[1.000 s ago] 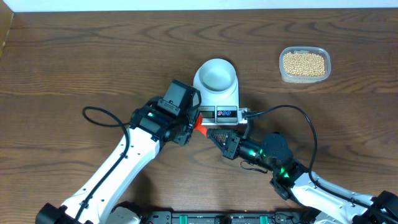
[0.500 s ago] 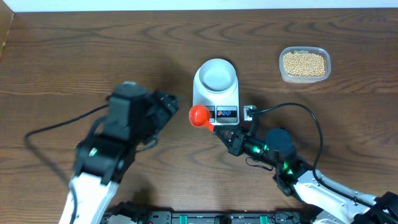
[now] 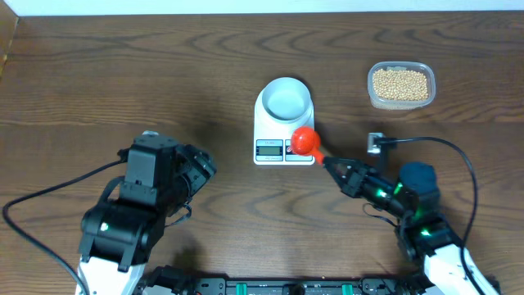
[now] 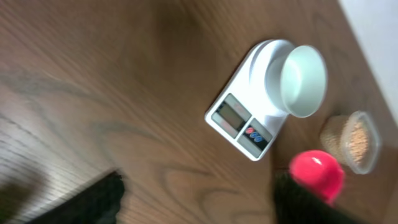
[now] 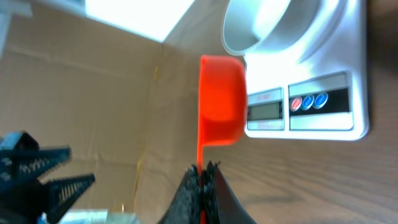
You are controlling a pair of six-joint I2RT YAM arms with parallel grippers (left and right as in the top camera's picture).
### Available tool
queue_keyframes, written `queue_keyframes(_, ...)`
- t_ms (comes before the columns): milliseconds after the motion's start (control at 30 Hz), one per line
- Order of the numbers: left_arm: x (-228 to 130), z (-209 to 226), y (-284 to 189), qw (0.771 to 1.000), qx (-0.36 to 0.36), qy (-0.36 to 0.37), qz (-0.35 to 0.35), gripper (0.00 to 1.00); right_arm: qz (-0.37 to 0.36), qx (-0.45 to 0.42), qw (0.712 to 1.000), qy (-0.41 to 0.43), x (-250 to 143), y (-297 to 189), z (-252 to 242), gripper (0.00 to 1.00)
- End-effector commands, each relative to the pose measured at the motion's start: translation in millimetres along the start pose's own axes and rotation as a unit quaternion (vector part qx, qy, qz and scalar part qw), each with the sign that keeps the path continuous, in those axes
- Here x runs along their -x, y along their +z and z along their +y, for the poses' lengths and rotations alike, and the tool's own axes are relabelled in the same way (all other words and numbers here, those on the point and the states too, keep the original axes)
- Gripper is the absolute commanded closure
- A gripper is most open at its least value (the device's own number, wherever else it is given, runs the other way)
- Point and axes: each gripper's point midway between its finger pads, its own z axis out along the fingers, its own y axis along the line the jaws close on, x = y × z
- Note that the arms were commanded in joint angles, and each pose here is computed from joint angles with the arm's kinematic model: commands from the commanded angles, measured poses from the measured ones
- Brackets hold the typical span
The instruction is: Scoop item into bowl and weigh 50g on scale
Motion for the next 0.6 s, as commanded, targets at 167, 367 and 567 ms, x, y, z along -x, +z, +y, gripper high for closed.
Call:
queue_keyframes(167,-30.1,-25.9,61.0,0.986,0.018,0.121,0.11,0.92,-0.046,-0.001,0.998,-0.052,27.4,-41.1,-1.4,0.98)
queue_keyframes(367,-80.7,-81.1,117.7,0.962,-0.033,0.23,0.144,0.93,-0.064,-0.012,0.996,-0.064,37.7,-50.1,-8.6,0.99)
queue_keyframes(567,-97.0,-85.0,158.7,0.952,-0.003,0.28,0.121,0.93,-0.065,-0.013,0.995,-0.076,38.2,-50.2,-8.5,0.98)
